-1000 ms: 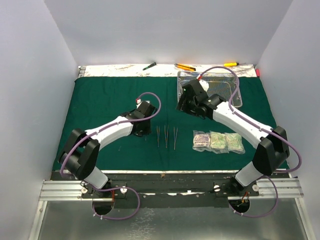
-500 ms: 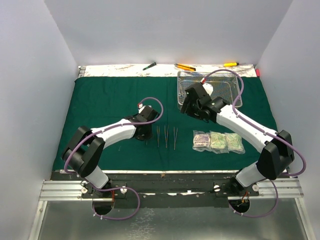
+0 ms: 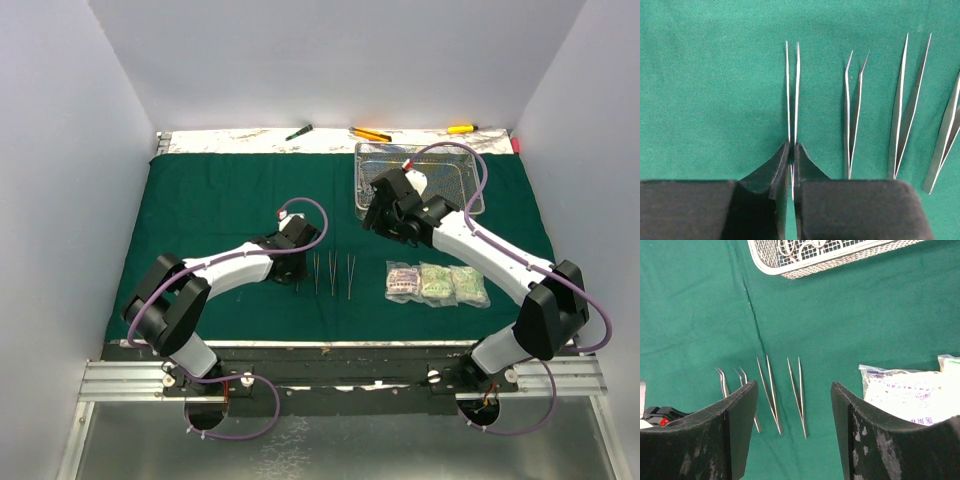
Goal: Open and lay out the surgical kit
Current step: Place the medical item in the surgical kit, then pick up the medical item from the container.
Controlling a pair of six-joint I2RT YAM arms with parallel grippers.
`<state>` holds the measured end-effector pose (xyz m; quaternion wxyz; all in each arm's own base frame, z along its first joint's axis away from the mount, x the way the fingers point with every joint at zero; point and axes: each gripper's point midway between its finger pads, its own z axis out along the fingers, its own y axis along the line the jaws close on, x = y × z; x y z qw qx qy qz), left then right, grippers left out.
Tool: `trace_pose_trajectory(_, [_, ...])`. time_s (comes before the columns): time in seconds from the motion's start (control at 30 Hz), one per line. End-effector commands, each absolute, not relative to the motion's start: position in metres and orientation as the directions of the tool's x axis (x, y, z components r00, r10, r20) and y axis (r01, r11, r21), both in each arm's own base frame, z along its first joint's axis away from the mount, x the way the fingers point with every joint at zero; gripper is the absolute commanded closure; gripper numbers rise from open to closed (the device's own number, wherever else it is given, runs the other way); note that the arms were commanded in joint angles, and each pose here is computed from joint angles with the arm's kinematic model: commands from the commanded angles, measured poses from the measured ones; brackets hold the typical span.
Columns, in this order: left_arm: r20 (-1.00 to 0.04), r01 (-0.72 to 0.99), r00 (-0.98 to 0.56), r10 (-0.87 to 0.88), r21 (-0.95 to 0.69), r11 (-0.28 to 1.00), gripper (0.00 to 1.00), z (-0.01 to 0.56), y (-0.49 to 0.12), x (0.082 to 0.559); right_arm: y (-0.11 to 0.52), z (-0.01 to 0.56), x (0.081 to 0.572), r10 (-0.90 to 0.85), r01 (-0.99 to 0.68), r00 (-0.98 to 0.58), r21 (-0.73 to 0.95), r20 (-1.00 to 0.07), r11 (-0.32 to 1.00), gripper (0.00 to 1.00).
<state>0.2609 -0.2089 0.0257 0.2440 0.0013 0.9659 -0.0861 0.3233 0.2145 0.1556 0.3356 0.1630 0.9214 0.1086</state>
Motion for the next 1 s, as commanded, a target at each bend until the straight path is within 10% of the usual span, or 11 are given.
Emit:
trace_pose_trajectory(0.0, [-0.453, 0.024, -0.890, -0.053, -0.163, 0.986, 0.85, 0.016, -0.207, 0.254, 0.203, 0.155, 0.318, 0.386, 0.261, -0.713, 0.289, -0.586, 0.921, 0.36])
trace_pose_trajectory(0.47, [-0.498, -0.004, -0.864, -0.076, -0.144, 0.990, 0.52, 0.053, -0.201, 0.262, 0.193, 0.171, 0.334, 0.367, 0.279, -0.679, 0.239, -0.636, 0.930, 0.36])
trace_pose_trajectory(0.97, [-0.678, 0.050, -0.732, -0.072, -0.159, 0.986, 0.48, 0.141, -0.209, 0.329, 0.119, 0.130, 0.460, 0.280, 0.372, -0.695, 0.002, -0.662, 0.928, 0.42])
